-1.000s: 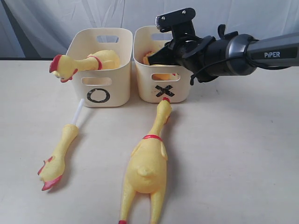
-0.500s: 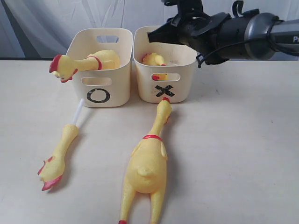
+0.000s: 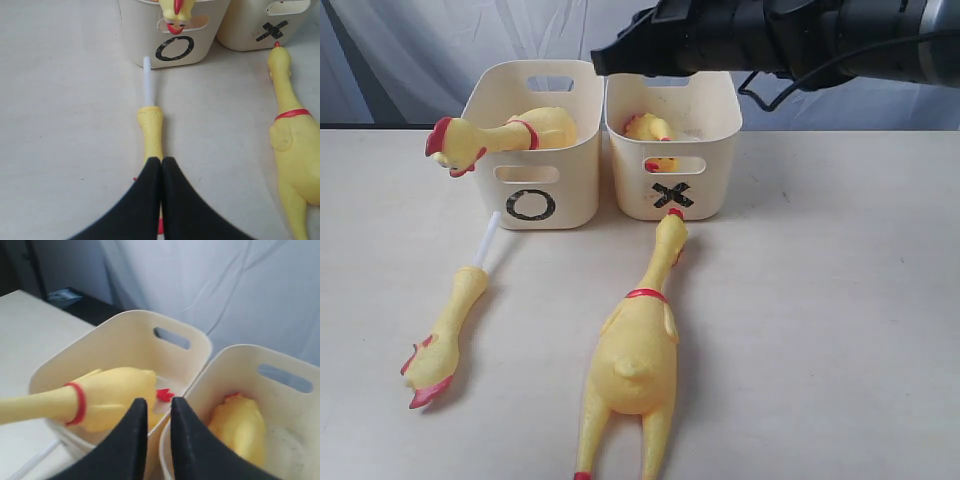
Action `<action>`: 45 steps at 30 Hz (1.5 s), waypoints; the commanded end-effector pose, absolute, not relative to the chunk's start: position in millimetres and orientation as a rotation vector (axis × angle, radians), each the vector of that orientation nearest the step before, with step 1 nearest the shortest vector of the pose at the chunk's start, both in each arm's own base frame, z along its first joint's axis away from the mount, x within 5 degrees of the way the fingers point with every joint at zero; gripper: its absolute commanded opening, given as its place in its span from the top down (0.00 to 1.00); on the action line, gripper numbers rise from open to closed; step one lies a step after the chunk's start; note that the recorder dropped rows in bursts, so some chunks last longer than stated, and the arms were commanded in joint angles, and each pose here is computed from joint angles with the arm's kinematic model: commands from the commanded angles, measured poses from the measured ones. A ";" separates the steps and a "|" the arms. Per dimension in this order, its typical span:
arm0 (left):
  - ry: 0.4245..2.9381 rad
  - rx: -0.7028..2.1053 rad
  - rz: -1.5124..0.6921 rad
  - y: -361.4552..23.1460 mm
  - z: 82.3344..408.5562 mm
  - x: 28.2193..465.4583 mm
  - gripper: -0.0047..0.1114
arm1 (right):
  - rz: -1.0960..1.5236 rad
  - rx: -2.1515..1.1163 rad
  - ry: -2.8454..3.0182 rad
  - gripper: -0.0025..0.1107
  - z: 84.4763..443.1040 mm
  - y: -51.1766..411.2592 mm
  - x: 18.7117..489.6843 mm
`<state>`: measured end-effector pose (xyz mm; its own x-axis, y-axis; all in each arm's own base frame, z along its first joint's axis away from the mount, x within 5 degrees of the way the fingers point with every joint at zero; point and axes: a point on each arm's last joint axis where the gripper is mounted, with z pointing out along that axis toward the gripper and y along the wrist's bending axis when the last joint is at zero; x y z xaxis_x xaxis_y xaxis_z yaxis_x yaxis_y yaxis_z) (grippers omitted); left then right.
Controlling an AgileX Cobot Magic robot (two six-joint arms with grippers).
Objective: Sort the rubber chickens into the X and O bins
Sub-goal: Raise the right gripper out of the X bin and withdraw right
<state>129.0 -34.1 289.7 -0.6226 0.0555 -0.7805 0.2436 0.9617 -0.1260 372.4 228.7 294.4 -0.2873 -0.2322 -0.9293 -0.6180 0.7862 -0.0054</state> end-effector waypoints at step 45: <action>2.112 0.345 -0.734 -70.9 290.3 150.7 0.96 | 0.487 -0.968 2.647 0.99 228.4 206.7 310.9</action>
<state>139.4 -65.0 294.8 -0.5932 0.0100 -0.8050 0.4687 0.8172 -0.3353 312.4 213.4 234.9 -0.7084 -0.5956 -0.3787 -0.6961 0.6781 0.2357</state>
